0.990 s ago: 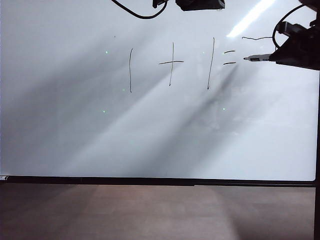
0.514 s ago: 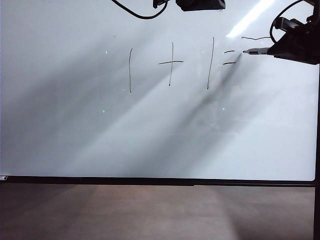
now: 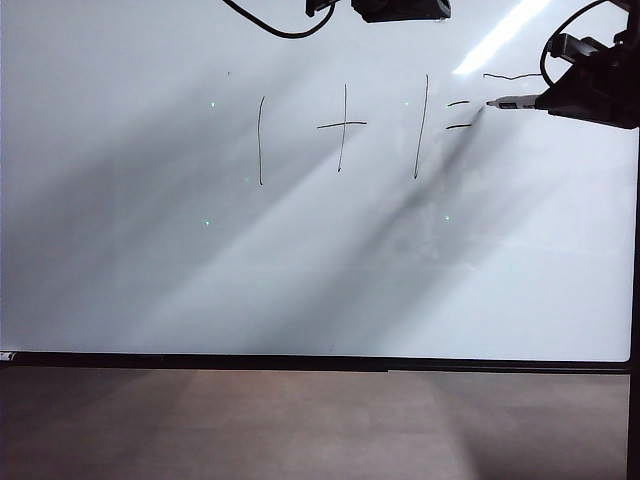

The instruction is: Reach to the right to find the marker pen, pick it up, and write the answer to the math problem on the whiteboard.

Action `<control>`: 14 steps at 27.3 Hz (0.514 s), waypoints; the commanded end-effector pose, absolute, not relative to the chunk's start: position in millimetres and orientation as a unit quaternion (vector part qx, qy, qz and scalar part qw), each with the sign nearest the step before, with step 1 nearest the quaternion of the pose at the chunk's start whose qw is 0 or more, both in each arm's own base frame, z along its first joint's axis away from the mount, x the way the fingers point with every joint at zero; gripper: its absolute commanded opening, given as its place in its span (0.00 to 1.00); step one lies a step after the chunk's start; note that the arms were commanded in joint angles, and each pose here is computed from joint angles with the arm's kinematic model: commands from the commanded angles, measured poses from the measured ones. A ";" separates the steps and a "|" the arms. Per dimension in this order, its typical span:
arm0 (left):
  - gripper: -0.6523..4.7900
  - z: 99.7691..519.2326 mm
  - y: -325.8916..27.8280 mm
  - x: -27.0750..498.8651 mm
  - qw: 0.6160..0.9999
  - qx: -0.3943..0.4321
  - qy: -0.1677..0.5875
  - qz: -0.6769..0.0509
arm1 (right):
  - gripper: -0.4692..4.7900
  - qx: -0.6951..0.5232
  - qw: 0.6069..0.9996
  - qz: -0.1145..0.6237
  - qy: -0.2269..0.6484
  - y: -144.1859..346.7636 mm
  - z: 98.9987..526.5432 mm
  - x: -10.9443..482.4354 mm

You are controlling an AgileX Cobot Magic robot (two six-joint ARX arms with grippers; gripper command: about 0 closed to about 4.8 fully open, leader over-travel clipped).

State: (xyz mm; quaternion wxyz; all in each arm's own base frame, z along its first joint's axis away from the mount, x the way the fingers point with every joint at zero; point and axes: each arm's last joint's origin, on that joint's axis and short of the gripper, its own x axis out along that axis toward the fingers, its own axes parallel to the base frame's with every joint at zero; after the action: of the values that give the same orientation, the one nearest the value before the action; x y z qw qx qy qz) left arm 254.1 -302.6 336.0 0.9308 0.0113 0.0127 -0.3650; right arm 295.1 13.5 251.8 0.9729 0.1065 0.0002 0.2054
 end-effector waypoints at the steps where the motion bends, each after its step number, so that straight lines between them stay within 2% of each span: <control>1: 0.11 338.5 -302.3 253.3 0.931 0.010 0.007 -0.366 | 0.08 0.106 0.972 0.208 -0.013 13.9 255.6 294.9; 14: 0.11 338.5 -302.3 253.3 0.931 0.010 0.007 -0.366 | 0.08 0.105 0.975 0.193 -0.017 12.6 256.1 295.3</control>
State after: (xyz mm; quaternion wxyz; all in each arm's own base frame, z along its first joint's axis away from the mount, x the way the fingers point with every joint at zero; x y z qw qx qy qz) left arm 254.1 -302.6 336.0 0.9308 0.0112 0.0126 -0.3650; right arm 295.3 12.9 252.2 0.9747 0.1063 -0.0030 0.1964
